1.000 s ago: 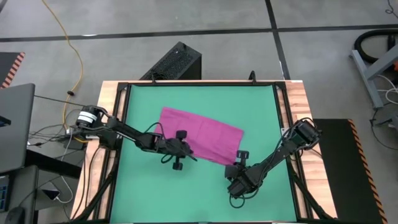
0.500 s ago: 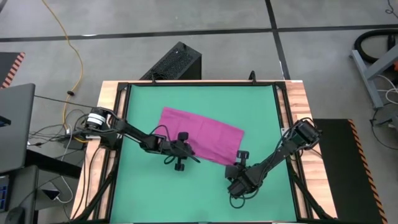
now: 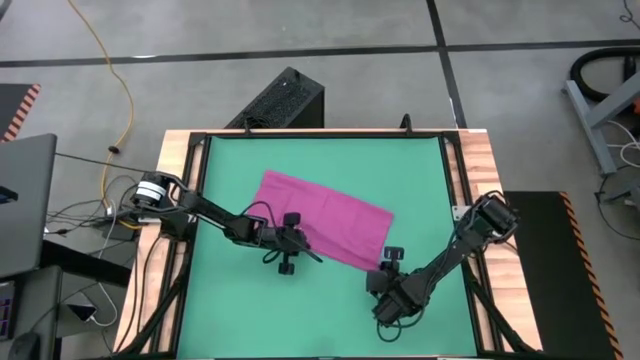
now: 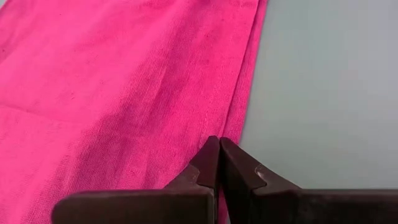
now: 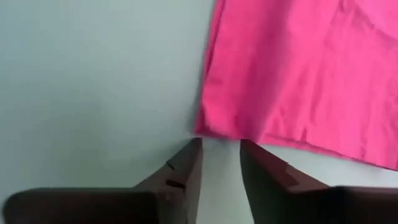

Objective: Roll towel into tight, uniform cylinder
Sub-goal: Fold the pink towel

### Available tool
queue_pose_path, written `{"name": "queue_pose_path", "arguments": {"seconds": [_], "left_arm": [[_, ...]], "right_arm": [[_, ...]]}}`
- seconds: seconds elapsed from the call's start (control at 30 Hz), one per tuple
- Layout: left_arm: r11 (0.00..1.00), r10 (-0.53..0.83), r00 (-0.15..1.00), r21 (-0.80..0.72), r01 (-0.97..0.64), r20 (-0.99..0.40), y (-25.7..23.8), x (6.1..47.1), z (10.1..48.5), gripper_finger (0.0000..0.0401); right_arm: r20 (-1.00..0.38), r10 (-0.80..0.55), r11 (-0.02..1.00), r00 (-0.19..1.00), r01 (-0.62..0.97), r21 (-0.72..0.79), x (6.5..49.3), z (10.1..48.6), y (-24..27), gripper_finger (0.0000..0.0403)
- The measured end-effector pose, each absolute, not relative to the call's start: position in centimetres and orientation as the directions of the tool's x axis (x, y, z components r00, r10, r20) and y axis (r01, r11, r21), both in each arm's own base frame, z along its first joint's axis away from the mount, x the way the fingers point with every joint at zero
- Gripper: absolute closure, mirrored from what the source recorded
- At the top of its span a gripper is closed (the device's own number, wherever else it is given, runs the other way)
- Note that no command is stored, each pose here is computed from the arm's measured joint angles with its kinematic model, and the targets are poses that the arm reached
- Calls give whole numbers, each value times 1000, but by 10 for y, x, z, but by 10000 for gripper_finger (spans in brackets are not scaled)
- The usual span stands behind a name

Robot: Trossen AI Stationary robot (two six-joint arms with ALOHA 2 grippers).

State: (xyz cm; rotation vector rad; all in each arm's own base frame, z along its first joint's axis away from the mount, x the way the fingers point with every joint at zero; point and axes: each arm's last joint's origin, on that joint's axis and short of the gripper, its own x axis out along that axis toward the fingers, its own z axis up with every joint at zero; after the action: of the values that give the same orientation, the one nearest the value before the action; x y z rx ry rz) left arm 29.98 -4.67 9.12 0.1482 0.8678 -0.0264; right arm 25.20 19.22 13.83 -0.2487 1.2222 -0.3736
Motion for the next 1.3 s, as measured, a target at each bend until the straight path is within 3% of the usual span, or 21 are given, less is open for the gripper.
{"name": "queue_pose_path", "arguments": {"seconds": [0.2, 0.37, 0.53, 0.67, 0.87, 1.1, 1.3], "left_arm": [[989, 35, 648, 118, 85, -761, -47, 300, 91, 401], [990, 12, 644, 98, 97, -765, -47, 299, 90, 401], [991, 10, 644, 91, 93, -765, -48, 299, 90, 401], [991, 7, 644, 89, 95, -765, -48, 299, 90, 401], [991, 5, 645, 88, 96, -764, -49, 299, 90, 401], [991, 1, 649, 87, 100, -761, -49, 299, 90, 401], [991, 1, 649, 88, 102, -761, -49, 299, 90, 401]], "right_arm": [[-843, -469, 883, 263, 138, -448, 242, 150, 200, 247], [-663, -703, 710, 256, 298, -638, 228, 161, 183, 254], [-608, -776, 606, 169, 467, -644, 223, 163, 152, 259], [-646, -743, 630, 175, 509, -586, 219, 159, 124, 260], [-701, -649, 722, 296, 530, -445, 205, 161, 78, 260], [-795, -412, 881, 446, 418, -223, 207, 161, 21, 260], [-804, -413, 883, 428, 406, -237, 211, 160, -18, 260]]}}
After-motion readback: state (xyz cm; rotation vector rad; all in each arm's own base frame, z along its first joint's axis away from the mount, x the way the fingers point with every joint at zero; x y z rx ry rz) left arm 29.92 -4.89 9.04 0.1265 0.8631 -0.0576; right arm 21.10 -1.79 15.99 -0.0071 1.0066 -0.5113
